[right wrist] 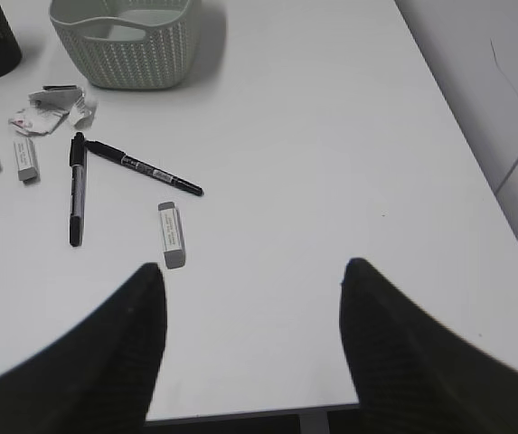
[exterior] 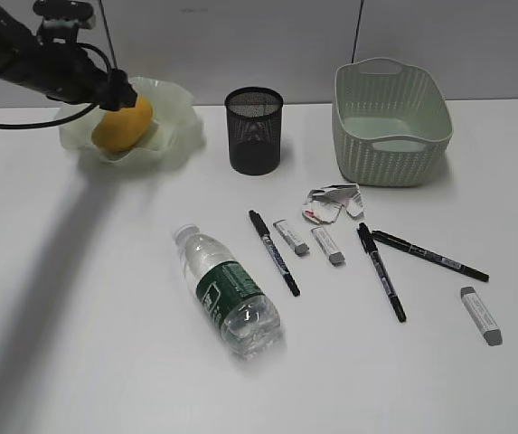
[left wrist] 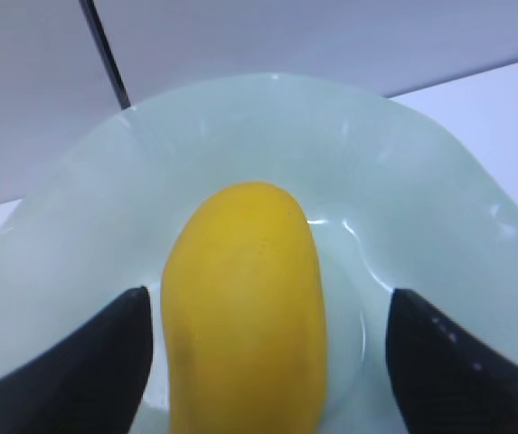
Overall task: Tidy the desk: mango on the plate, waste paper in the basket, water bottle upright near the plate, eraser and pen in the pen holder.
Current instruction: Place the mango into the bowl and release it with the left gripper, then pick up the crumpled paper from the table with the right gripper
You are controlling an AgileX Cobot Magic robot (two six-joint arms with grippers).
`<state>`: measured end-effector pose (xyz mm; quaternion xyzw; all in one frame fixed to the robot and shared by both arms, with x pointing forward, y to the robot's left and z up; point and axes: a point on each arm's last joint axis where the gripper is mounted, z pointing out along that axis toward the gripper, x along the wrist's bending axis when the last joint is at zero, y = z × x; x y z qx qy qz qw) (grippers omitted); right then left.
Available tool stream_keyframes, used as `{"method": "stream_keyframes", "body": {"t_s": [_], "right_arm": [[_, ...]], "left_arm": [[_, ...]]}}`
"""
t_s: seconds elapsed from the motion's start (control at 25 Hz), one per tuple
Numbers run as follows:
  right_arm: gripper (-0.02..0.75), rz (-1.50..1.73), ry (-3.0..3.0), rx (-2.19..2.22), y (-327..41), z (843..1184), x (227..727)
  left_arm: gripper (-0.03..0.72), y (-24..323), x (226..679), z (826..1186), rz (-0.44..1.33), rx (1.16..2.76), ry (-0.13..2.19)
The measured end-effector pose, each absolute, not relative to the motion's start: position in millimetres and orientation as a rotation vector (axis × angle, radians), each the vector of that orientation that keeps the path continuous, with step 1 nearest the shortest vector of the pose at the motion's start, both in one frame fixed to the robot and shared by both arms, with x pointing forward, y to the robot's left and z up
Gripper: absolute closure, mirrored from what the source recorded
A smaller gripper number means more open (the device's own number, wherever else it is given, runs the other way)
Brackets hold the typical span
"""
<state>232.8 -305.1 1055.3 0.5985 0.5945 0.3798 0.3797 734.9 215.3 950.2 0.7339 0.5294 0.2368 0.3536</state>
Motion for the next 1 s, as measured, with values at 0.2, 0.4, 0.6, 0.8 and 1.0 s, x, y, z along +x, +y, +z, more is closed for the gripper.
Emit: {"method": "stream_keyframes", "body": {"t_s": [0.2,0.4,0.6,0.8,1.0], "right_arm": [[0.249,0.97,1.518,1.529,-305,1055,233],[0.249,0.97,1.518,1.529,-305,1055,233],[0.249,0.97,1.518,1.529,-305,1055,233],[0.249,0.97,1.518,1.529,-305,1055,233],[0.249,0.97,1.518,1.529,-305,1055,233]], "left_arm": [[0.077,214,733,955,0.591,1.89,1.371],[0.083,213,726,978,0.578,1.909,1.33],[0.109,211,714,1009,0.53,1.899,1.317],[0.147,215,696,1035,0.49,1.956,1.366],[0.155,231,671,1047,0.479,2.176,1.496]]}}
